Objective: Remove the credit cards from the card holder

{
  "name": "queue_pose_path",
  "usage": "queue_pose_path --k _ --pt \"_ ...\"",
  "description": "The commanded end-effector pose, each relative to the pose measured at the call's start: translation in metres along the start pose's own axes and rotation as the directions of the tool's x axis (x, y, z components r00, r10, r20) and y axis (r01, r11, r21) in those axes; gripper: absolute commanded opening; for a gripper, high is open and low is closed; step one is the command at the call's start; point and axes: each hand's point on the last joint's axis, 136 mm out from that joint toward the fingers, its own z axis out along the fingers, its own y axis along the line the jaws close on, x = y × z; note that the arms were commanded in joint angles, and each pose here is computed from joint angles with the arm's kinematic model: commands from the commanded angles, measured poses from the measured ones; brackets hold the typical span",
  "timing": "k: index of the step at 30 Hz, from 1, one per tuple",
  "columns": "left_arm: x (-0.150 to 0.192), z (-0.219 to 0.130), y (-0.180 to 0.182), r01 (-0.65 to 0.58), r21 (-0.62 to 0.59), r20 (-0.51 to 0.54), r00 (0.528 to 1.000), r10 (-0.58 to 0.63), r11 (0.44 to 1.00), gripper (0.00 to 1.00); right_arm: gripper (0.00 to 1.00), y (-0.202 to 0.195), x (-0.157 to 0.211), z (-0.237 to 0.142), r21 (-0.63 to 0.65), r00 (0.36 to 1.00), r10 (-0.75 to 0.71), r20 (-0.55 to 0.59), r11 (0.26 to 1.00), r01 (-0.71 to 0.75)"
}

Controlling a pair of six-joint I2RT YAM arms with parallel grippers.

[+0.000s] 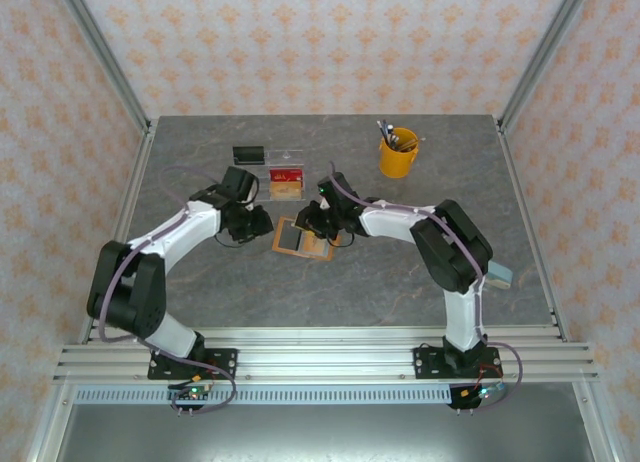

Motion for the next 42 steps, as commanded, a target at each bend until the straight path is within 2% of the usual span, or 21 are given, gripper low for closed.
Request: queue_pose_path --k 1,5,14,26,33,42 --pt "-0.007 0.012 -0.020 -0.032 0.027 -0.006 0.999 0.033 0.999 0.19 0.23 -0.009 -0.002 -0.011 0.072 0.999 0.007 0.049 0.997 -0.010" --pt "-0.011 0.029 -0.023 -0.025 0.011 -0.024 0.999 0.025 1.000 0.13 0.20 -0.014 -0.001 -0.005 0.096 0.999 0.025 0.034 0.995 -0.028" --pt "-0.011 0.049 -0.017 -0.027 -0.030 -0.054 0.998 0.025 0.999 0.08 0.19 -0.017 0.004 0.006 0.113 0.999 0.039 -0.011 0.993 -0.037" --pt "-0.001 0.064 -0.004 -0.035 -0.076 -0.095 0.995 0.027 0.996 0.06 0.19 -0.015 0.010 0.017 0.102 0.997 0.041 -0.059 0.994 -0.035" --pt "0.005 0.071 0.009 -0.024 -0.128 -0.110 0.994 0.010 0.991 0.05 0.19 -0.031 0.012 0.019 0.184 0.996 0.054 -0.071 0.982 -0.040" --pt "0.013 0.079 0.019 -0.009 -0.153 -0.127 0.992 -0.011 0.988 0.04 0.18 -0.031 0.018 0.028 0.157 0.992 0.058 -0.112 0.987 -0.040"
